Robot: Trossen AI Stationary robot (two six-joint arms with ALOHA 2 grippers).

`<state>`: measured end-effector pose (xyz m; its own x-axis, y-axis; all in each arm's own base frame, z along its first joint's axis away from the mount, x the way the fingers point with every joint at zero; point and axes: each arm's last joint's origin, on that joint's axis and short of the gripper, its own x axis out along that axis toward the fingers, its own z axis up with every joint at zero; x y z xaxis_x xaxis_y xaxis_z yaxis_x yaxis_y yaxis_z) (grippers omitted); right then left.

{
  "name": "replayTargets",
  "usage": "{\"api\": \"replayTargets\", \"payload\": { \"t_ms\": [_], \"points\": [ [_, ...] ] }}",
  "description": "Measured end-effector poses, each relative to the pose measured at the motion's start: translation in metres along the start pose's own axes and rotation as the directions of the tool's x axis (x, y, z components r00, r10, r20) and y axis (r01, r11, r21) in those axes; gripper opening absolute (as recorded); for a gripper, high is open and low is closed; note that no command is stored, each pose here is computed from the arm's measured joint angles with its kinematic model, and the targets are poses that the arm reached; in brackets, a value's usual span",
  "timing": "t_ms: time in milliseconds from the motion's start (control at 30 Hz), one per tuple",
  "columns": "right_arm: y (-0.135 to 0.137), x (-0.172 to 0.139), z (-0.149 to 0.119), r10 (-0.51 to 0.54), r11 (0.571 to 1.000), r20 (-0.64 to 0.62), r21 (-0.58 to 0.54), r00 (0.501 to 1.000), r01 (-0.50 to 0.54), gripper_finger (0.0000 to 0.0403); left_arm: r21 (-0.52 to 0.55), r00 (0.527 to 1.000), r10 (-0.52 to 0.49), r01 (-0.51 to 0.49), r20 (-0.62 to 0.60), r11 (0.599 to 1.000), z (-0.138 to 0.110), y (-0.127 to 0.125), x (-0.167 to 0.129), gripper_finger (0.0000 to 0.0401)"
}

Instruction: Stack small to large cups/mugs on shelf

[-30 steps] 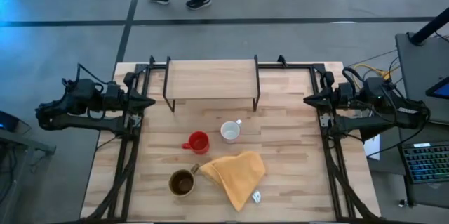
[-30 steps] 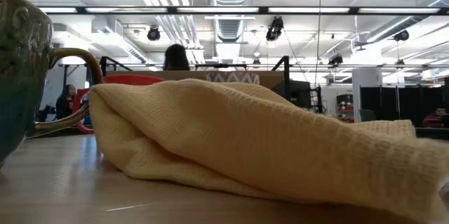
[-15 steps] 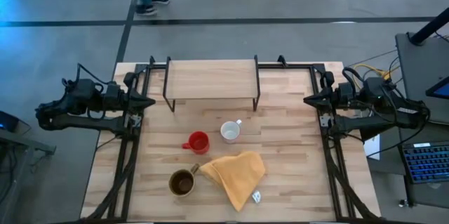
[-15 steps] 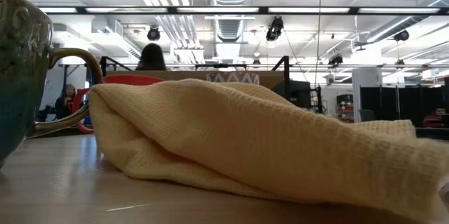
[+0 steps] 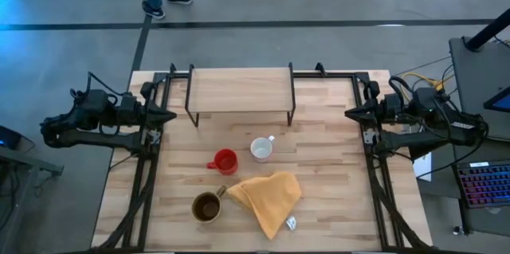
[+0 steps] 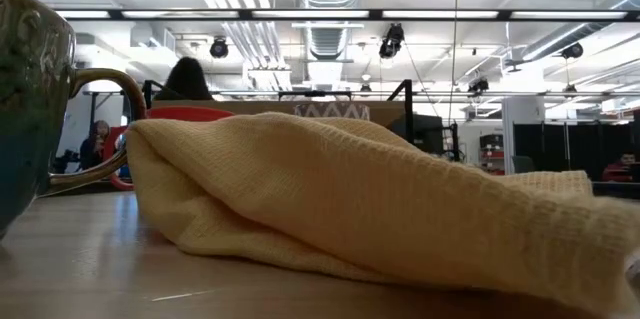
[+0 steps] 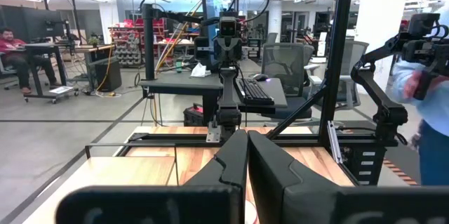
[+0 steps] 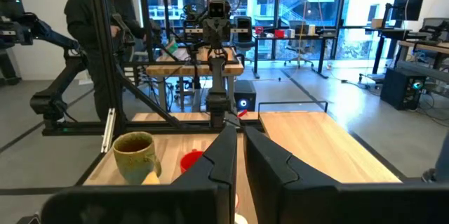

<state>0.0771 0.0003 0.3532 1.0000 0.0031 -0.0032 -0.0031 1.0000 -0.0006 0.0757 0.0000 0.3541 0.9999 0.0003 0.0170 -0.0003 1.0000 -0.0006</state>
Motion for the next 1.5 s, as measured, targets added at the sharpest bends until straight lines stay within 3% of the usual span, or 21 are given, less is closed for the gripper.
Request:
{"api": "replayTargets", "payload": {
  "t_ms": [367,533,633,700,767,867,1000,1067,1200,1300,1367,1500],
  "points": [
    [0.000,0.006,0.017,-0.002,0.999,0.168,0.045,0.986,-0.006,0.0022,0.009,1.000,0.002,-0.002,0.000,1.000,0.000,0.000,0.000,0.0000],
    [-0.001,0.007,0.022,-0.026,0.999,0.210,0.034,0.977,0.020,0.0022,0.180,0.983,0.166,-0.178,0.080,0.967,0.007,0.005,-0.002,0.0000],
    [-0.001,0.008,0.026,-0.026,0.993,0.253,0.114,0.967,-0.003,0.0022,0.085,0.960,0.199,-0.219,0.197,0.972,0.019,0.006,0.002,0.0000],
    [-0.001,0.011,0.030,-0.027,0.987,0.286,0.159,0.958,-0.020,0.0022,-0.117,0.917,0.268,-0.243,0.295,0.963,0.030,0.008,0.009,0.0000],
    [-0.001,0.014,0.035,-0.045,0.989,0.336,0.145,0.941,-0.004,0.0022,-0.271,0.827,0.422,-0.339,0.370,0.901,0.040,0.012,0.012,0.0000],
    [-0.001,0.020,0.043,-0.034,0.996,0.410,0.089,0.912,-0.003,0.0022,-0.290,0.709,0.565,-0.486,0.422,0.825,0.049,0.016,0.014,0.0000],
    [-0.001,0.029,0.044,-0.025,0.999,0.392,0.054,0.920,0.004,0.0022,-0.376,0.632,0.659,-0.542,0.407,0.752,0.050,0.019,0.016,0.0000],
    [-0.001,0.031,0.044,-0.021,0.994,0.389,0.109,0.921,-0.024,0.0022,-0.402,0.642,0.642,-0.503,0.418,0.765,0.051,0.019,0.015,0.0000],
    [-0.001,0.035,0.045,-0.026,0.993,0.390,0.117,0.921,-0.022,0.0022,-0.358,0.696,0.537,-0.403,0.478,0.842,0.055,0.015,0.013,0.0000],
    [0.002,0.042,0.043,0.081,0.989,0.374,0.086,0.924,-0.122,0.0022,-0.383,0.679,0.529,-0.372,0.508,0.845,0.058,0.015,0.014,0.0000],
    [0.002,0.045,0.044,0.054,0.989,0.387,0.105,0.921,-0.102,0.0022,-0.391,0.682,0.533,-0.371,0.501,0.842,0.058,0.015,0.017,0.0000],
    [0.000,0.056,0.045,0.007,0.961,0.408,0.250,0.913,-0.119,0.0022,-0.323,0.761,0.481,-0.366,0.436,0.873,0.050,0.014,0.027,0.0000]
  ]
}}
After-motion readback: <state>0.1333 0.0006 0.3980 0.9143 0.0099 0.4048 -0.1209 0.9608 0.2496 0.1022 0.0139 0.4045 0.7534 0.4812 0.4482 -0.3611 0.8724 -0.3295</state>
